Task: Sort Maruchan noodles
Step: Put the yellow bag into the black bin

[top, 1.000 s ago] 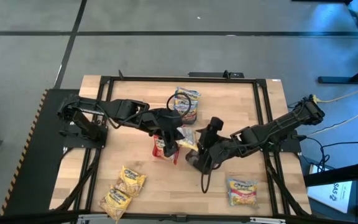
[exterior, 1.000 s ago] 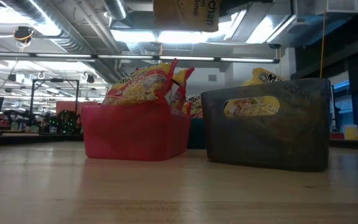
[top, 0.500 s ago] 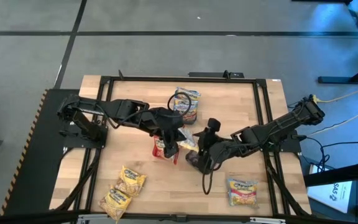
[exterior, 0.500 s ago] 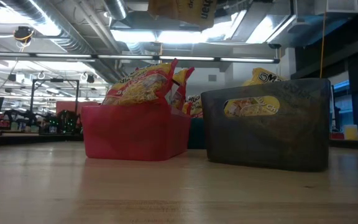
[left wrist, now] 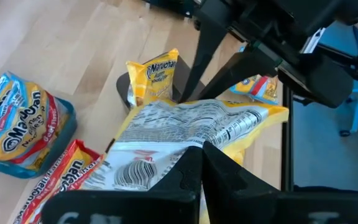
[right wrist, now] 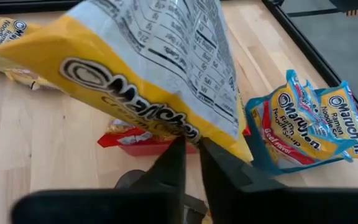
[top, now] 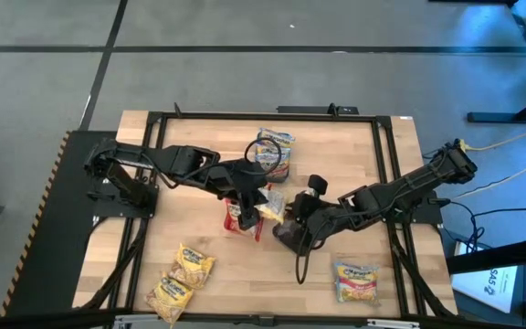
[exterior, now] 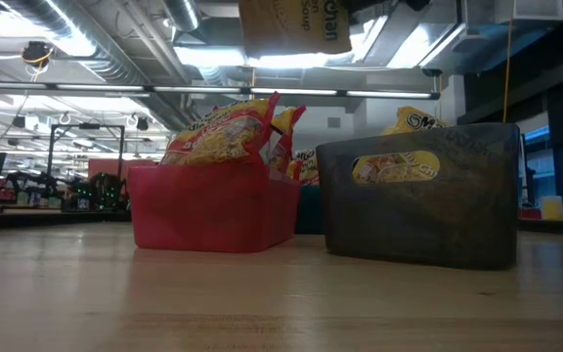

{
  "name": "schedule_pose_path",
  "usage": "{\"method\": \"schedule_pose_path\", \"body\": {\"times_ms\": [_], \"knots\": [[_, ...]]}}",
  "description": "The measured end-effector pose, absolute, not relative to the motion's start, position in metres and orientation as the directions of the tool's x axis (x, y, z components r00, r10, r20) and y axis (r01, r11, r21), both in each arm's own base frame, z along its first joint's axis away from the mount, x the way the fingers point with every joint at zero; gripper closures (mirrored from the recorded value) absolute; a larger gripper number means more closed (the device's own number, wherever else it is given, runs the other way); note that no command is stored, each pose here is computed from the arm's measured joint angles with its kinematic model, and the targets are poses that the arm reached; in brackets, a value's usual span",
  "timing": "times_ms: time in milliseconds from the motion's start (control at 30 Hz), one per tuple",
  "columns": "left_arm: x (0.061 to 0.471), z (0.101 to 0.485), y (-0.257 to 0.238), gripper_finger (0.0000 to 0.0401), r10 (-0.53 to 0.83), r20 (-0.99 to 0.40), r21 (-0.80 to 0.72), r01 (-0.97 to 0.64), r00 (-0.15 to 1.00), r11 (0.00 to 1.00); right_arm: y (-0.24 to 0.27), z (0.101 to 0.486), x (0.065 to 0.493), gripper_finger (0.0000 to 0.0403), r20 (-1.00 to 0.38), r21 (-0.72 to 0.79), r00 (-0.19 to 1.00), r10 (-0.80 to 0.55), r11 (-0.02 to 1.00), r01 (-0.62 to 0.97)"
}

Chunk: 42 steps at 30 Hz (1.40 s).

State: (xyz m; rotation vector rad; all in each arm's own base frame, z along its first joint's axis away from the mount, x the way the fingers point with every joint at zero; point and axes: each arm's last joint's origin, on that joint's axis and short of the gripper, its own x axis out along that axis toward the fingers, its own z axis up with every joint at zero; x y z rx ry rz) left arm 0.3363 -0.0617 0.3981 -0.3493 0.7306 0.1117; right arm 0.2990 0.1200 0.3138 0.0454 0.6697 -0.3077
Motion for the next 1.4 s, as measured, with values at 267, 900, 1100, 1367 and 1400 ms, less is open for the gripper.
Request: {"method": "schedule_pose_path", "body": {"times_ms": [267,900,1100,1367,1400], "knots": [[0.336,0.398,-0.062,0.0401,-0.02,-0.67,-0.273,-0.22,0.742,0.937,0.12,0.314,0.299,0.0398,-0.619,-0.062,0.739,-0.266,0.955,0.291],[0.344,0.383,-0.063,0.0401,0.008,-0.724,-0.223,-0.245,0.69,0.944,0.118,0.337,0.292,0.0402,-0.637,-0.037,0.735,-0.233,0.961,0.274],[0.343,0.386,-0.062,0.0401,0.003,-0.714,-0.22,-0.229,0.7,0.948,0.117,0.331,0.285,0.0397,-0.714,-0.012,0.67,-0.203,0.96,0.278],[0.343,0.386,-0.062,0.0401,-0.021,-0.715,-0.237,-0.215,0.698,0.947,0.116,0.325,0.284,0.0281,-0.725,-0.018,0.653,-0.218,0.954,0.299],[0.343,0.386,-0.062,0.0401,-0.021,-0.715,-0.237,-0.215,0.698,0.947,0.116,0.325,0.285,0.0258,-0.718,-0.022,0.658,-0.229,0.951,0.307]]}}
